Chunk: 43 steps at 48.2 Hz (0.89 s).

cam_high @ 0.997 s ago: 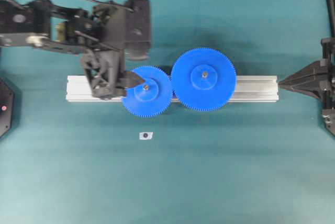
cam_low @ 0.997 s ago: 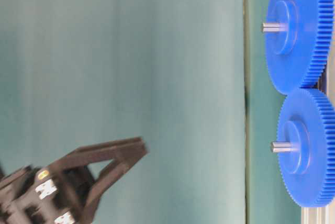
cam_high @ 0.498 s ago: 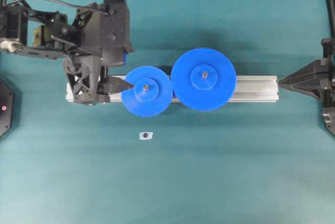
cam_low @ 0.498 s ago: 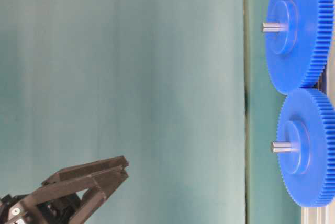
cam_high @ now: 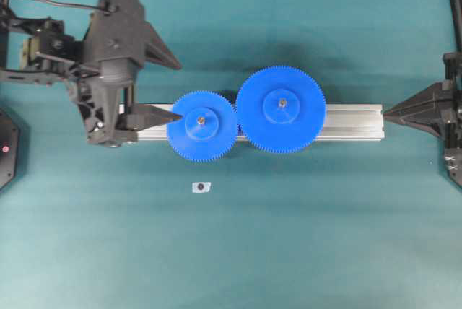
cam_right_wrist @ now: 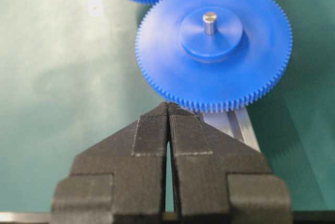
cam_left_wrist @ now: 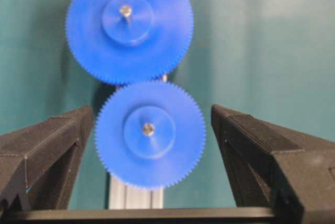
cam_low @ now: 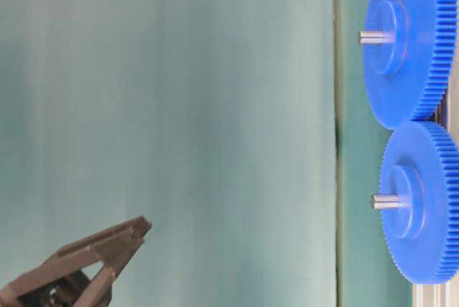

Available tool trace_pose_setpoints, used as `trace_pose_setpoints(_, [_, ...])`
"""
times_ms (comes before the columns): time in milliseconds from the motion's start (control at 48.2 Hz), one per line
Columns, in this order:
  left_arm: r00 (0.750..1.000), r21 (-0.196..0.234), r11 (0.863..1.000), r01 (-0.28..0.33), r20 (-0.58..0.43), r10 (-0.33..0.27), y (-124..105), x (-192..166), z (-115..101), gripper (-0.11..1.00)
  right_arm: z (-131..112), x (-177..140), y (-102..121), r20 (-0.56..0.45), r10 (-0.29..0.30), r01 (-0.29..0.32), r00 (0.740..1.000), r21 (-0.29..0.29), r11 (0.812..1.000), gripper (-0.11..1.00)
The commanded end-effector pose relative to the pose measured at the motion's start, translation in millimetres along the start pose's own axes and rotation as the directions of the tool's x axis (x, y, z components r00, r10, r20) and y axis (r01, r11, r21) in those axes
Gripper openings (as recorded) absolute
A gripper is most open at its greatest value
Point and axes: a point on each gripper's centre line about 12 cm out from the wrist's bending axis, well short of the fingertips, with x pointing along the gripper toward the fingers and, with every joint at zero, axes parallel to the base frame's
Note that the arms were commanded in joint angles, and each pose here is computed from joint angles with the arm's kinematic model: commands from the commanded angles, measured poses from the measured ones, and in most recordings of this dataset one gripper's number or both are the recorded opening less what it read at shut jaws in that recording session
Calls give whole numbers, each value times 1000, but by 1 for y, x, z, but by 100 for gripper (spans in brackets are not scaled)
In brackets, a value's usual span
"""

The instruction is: Insert the small gear onto the shaft.

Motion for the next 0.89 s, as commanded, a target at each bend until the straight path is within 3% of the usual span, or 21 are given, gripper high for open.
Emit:
trace_pose_setpoints(0, [999,-1,1000,1,43,-1,-1,-11,6,89,5,0,1,14,1,-1,1000,10,1000,1])
trace_pose_setpoints(872, [997,1,1000,7,-75,-7,-3,18,-10,89,4,0,0,9,-1,0,1000,8,1000,1])
